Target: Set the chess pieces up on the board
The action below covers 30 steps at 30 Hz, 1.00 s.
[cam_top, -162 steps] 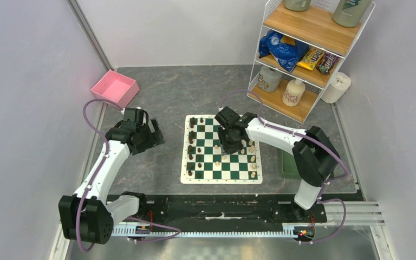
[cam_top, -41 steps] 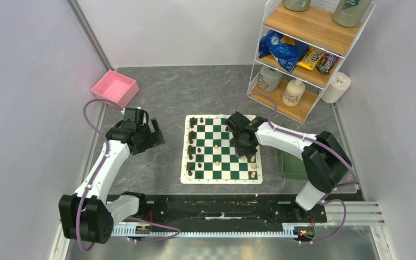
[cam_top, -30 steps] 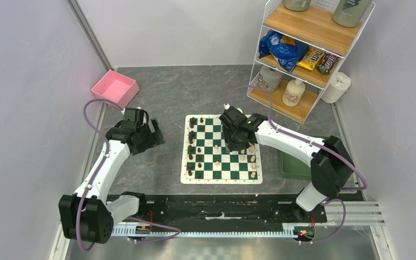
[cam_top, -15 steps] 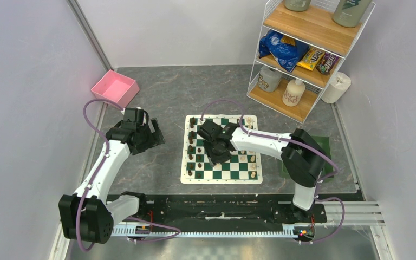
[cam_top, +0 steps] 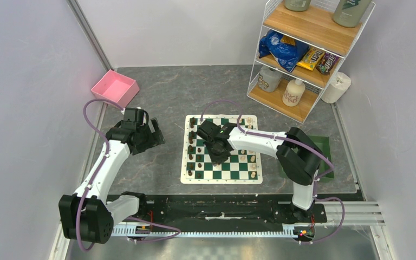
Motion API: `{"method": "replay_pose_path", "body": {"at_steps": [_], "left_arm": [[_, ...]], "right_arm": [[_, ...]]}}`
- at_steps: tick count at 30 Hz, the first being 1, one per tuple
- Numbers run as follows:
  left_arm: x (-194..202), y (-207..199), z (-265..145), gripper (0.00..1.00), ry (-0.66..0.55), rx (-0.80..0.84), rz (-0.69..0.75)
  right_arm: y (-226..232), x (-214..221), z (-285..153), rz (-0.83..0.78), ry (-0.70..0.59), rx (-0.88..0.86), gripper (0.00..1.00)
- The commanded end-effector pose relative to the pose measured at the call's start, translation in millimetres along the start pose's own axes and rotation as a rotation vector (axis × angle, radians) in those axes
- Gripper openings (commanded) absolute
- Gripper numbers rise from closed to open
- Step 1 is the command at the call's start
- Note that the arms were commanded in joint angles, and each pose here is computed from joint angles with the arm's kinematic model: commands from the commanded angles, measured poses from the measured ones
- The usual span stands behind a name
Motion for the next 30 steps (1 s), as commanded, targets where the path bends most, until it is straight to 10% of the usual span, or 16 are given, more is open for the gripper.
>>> {"method": "replay_pose_path", "body": {"at_steps": [1, 30], "left_arm": [[-12.9, -5.2, -7.6, 0.96, -0.037, 0.023, 0.013], [-12.7, -6.8, -7.7, 0.96, -0.032, 0.033, 0.013]], "right_arm": [[4.7, -15.9, -9.8, 0.002, -0.056, 0.000, 0.24], [-71.1, 23.9, -41.7, 0.226, -0.122, 0.084, 0.14]]}}
Point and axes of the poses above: each gripper's point midway between its finger pads, its own z axis out along the fingers, its own y axis along the line the jaws close on, x = y × z, the point moved 2 cm from there along -z, back along the fingers, and after that the axes turned 4 degrees about z, right-handed, at the moved point
